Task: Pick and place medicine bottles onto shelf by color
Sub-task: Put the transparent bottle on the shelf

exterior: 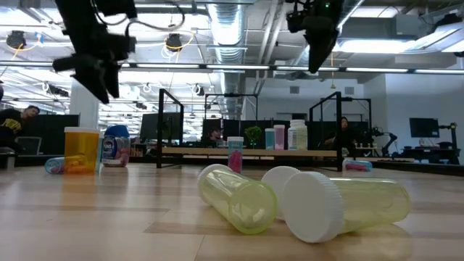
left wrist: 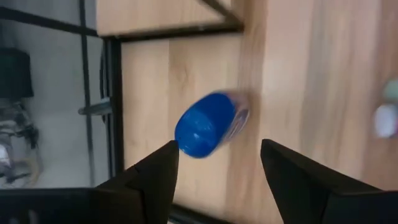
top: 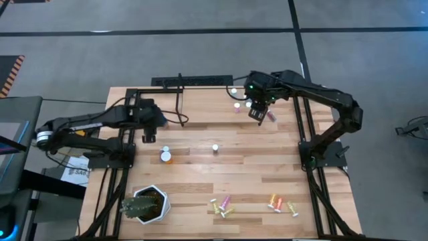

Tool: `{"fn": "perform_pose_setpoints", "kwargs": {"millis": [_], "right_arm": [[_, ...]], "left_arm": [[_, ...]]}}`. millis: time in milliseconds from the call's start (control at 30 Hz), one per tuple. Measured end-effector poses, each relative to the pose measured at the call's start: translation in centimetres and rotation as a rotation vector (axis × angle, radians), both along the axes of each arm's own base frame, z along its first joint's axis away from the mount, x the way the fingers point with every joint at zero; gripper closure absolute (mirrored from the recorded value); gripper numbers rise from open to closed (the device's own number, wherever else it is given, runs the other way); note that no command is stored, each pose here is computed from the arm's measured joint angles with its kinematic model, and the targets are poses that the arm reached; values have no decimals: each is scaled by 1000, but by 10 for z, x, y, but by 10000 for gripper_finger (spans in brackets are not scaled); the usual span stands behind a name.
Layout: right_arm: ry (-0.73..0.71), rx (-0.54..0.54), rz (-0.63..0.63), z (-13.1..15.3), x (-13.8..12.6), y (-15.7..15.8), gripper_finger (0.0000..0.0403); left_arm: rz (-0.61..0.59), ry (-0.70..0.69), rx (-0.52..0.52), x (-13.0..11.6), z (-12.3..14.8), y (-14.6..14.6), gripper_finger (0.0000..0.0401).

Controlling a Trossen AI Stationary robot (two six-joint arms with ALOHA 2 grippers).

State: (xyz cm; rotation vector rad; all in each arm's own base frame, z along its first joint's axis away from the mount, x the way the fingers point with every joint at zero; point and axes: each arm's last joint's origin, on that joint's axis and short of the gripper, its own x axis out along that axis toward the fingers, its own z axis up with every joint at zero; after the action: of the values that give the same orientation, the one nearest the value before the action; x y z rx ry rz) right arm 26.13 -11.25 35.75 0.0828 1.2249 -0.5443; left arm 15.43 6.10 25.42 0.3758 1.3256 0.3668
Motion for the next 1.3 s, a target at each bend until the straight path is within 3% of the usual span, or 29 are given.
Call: {"fn": "perform_pose_setpoints", "kwargs": {"millis": [200,433,667,800,933,1100,1300], "right_arm": [[-39,-19,-9,11,-24,10,187],[-227,-72,-51,6,-67,29,187],[-372,-95,-64,-30,-102,48,187],[-470,-82,-97,-56,-115,58,187],[-537,-49,-123,-85,-126,67,187],[-570,-27,-120,-114,-135,75,187],[-599,-26,-120,-129,-138,78,187]], "left_arm": [[-27,86,-31,4,-10,17,179],[-39,10,-85,1,-9,36,179],[-50,-66,-163,-6,-8,52,179],[-60,-89,-154,-9,-7,60,179],[-91,-127,-218,-9,-11,66,179],[-80,-108,-251,-5,-18,72,179],[-45,-44,-295,2,-33,79,179]]}}
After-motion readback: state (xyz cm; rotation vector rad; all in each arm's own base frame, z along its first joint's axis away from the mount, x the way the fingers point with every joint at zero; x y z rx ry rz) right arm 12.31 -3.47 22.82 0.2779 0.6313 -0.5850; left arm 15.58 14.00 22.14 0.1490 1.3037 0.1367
